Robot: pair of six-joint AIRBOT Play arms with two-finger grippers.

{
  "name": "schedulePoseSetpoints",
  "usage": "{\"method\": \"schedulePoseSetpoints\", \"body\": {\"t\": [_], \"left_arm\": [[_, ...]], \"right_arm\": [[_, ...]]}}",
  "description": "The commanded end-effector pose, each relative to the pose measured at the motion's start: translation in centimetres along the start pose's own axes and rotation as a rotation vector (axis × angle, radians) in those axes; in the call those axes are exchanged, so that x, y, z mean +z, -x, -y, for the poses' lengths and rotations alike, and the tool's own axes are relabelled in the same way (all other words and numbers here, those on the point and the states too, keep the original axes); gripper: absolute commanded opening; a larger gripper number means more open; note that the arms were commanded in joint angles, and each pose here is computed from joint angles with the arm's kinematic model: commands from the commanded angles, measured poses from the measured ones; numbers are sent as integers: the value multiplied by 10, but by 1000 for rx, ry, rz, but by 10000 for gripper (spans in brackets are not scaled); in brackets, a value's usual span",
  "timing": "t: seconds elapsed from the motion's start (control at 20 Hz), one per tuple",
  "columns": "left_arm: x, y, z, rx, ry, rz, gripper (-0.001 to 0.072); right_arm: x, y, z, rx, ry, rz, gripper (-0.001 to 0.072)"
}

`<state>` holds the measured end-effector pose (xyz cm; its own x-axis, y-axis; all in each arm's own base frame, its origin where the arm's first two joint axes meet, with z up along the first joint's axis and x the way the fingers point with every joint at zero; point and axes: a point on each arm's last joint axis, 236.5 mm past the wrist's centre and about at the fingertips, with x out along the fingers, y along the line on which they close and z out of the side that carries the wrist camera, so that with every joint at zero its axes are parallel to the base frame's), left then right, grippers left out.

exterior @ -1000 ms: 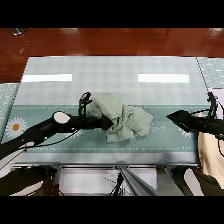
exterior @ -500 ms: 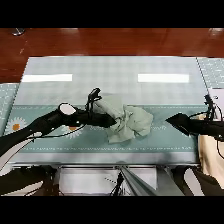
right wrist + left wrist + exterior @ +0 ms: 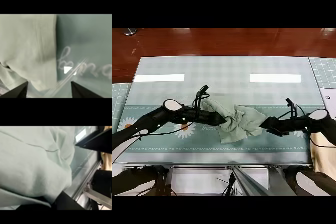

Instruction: Fold the shirts.

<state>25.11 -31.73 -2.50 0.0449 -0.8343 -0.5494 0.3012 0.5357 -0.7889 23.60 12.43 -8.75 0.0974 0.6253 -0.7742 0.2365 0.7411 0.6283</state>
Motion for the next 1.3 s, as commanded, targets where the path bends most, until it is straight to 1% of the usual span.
{"method": "schedulePoseSetpoints", "body": {"t": [0.0,0.05,0.1,0.15,0.25,0.3,0.4,0.5,0.6,0.7,0.75,0.85,0.95,1.05,1.15,1.2,1.25], "left_arm": [[12,21,8,-28,-8,37,22],[18,28,9,-27,-11,62,22],[24,35,9,-27,-14,87,22],[29,43,11,-31,-14,106,22],[40,65,16,-49,-15,148,22],[50,81,22,-62,-24,183,22],[86,130,46,-76,-80,314,22],[139,213,99,-87,-189,550,21],[169,311,176,-75,-373,781,22],[165,397,252,5,-590,977,21],[155,427,280,70,-664,1048,21],[128,469,317,246,-748,1152,21],[99,492,329,447,-768,1218,21],[70,509,324,634,-725,1276,21],[42,514,308,805,-664,1267,21],[31,513,295,870,-621,1233,22],[23,507,284,888,-586,1198,22]], "right_arm": [[11,-27,-24,40,23,-46,561],[15,-30,-33,54,41,-47,471],[19,-31,-44,67,80,-47,187],[23,-28,-57,83,151,-45,23],[33,-7,-87,121,258,-55,23],[49,15,-109,146,304,-12,22],[92,86,-172,181,442,182,21],[119,190,-247,170,631,441,21],[109,306,-310,99,813,706,21],[63,407,-352,19,948,962,21],[30,446,-366,4,996,1078,21],[-31,494,-371,-28,1043,1251,21],[-75,520,-351,-100,1018,1356,22],[-104,533,-326,-171,967,1425,22],[-118,533,-289,-265,873,1426,22],[-119,528,-269,-307,817,1403,22],[-120,520,-252,-341,771,1368,22]]}}
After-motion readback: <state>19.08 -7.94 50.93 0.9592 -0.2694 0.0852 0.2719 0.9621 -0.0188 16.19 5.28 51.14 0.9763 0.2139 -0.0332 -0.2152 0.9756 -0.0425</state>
